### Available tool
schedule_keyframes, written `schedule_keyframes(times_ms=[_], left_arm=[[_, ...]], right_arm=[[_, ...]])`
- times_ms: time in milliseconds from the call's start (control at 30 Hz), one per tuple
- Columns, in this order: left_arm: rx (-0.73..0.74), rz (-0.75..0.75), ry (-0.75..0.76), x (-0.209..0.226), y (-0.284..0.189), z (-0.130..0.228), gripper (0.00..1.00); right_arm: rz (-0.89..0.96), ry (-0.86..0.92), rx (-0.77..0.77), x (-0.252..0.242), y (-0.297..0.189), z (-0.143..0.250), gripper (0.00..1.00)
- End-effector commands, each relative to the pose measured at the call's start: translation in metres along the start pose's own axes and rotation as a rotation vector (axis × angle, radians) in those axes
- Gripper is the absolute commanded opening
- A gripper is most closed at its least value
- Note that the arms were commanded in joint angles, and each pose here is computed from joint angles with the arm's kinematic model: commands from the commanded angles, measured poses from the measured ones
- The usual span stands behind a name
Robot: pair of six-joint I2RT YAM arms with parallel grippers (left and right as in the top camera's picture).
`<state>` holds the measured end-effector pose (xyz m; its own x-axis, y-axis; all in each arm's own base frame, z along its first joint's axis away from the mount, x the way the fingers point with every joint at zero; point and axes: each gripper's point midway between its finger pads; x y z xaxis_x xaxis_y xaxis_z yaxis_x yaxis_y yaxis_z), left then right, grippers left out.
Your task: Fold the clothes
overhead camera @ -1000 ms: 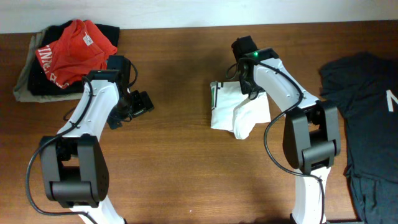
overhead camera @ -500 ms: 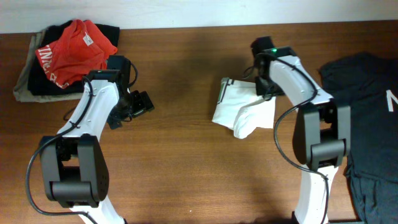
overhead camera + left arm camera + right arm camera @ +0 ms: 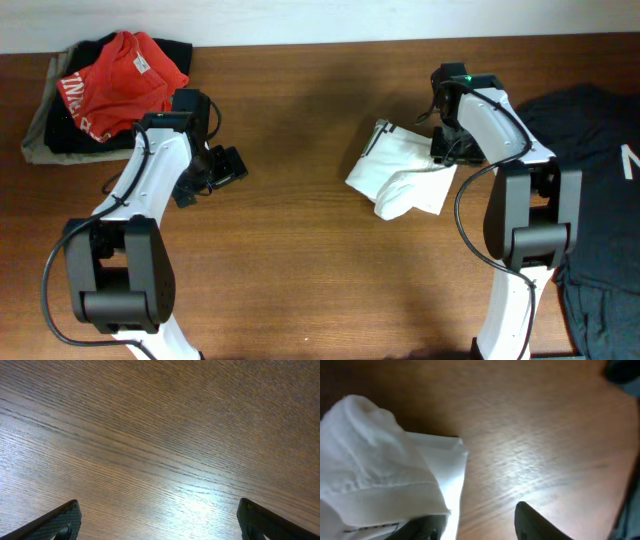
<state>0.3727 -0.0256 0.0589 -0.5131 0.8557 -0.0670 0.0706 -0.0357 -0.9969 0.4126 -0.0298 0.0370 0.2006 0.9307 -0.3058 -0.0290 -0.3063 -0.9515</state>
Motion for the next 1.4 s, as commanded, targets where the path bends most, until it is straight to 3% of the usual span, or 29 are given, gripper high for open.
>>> schedule_keyframes(times_ms=[0,133,333,533,700,833,1033,1367], left_arm=[[-0.010,-0.011,0.005,0.004,-0.002,0.000,0.99],[-0.010,-0.011,0.005,0.004,-0.002,0.000,0.99],[-0.012,-0.009,0.005,0.003,-0.002,-0.001,0.99],[-0.013,-0.008,0.004,0.003,-0.002,-0.001,0.99],[-0.012,-0.009,0.005,0.003,-0.002,-0.001,0.99],[-0.012,-0.009,0.005,0.003,-0.002,-0.001,0.99],[-0.012,-0.009,0.005,0.003,-0.002,-0.001,0.99],[-0.012,-0.009,0.005,0.003,-0.002,-0.001,0.99]], right_arm=[[0.065,0.108,-0.048,-0.024,-0.017,-0.003,0.57],[0.068,0.166,-0.109,-0.037,-0.047,-0.004,0.64],[0.043,0.196,-0.147,-0.050,-0.073,0.000,0.89],[-0.130,0.171,-0.155,-0.018,-0.073,-0.009,0.90],[-0.367,-0.019,-0.253,0.029,-0.081,-0.037,0.88],[-0.361,-0.099,-0.228,0.041,-0.056,-0.041,0.80],[-0.352,-0.123,-0.191,0.048,-0.033,-0.041,0.79],[-0.227,-0.113,-0.176,0.027,-0.023,-0.039,0.37]])
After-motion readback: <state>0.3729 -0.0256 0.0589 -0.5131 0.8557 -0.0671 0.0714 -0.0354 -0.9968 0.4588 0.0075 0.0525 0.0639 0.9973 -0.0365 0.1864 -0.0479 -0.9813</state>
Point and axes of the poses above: each gripper's point midway between its finger pads, its own y axis out along the fingers, its own x axis along the line the jaws close on, z = x × y, and after that the axes turned 5 degrees about -y, right-handed
